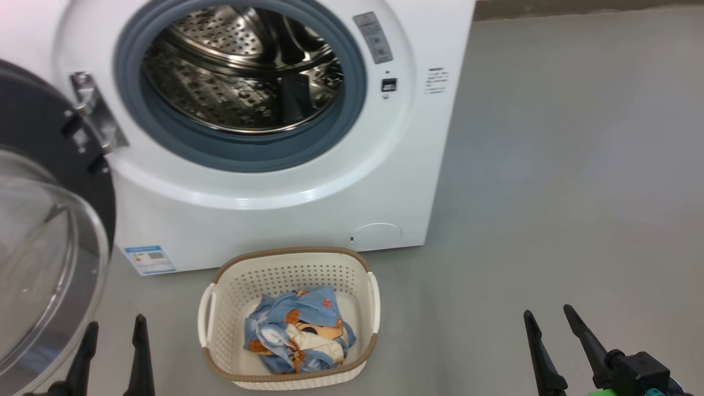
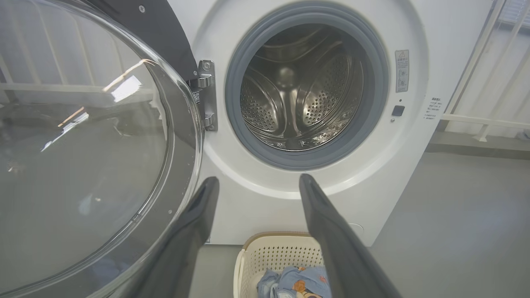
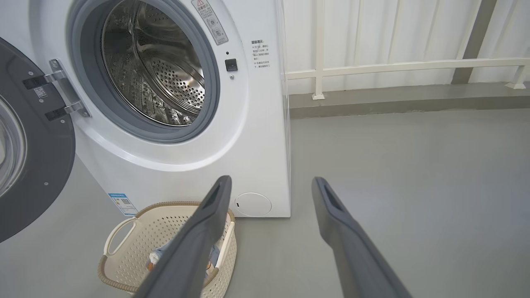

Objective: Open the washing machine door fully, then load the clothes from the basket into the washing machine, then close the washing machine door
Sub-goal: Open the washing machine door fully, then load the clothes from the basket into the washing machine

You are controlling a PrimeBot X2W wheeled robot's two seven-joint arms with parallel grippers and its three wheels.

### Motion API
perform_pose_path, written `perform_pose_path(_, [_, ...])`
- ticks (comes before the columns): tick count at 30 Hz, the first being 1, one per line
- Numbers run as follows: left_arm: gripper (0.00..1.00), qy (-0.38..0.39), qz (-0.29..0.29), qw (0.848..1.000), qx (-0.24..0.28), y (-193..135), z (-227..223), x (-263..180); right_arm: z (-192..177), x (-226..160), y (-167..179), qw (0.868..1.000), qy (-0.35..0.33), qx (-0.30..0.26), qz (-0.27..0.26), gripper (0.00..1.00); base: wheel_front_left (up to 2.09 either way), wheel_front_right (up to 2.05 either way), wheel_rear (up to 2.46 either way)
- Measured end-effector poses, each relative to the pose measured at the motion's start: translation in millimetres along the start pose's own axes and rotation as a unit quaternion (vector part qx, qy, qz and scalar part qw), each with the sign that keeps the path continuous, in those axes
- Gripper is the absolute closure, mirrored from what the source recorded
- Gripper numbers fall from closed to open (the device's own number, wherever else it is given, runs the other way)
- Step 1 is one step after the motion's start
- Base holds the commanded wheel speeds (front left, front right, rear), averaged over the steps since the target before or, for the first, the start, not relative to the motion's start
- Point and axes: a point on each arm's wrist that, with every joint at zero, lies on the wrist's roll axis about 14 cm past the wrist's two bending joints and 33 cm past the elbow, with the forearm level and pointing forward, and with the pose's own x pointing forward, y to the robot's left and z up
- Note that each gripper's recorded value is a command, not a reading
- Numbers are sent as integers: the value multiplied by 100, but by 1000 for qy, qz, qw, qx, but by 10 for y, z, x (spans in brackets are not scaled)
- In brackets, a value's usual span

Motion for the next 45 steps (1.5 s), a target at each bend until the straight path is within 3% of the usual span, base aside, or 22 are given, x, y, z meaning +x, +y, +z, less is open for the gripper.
perform_pose_path(23, [0, 19, 40, 999, -10, 231, -237, -34, -77, -200, -284, 999, 15, -7, -49, 0, 0, 0, 0])
perform_pose_path(45, [0, 33, 43, 998, -18, 227, -324, -127, -210, -184, -273, 998, 36, -5, -46, 0, 0, 0, 0])
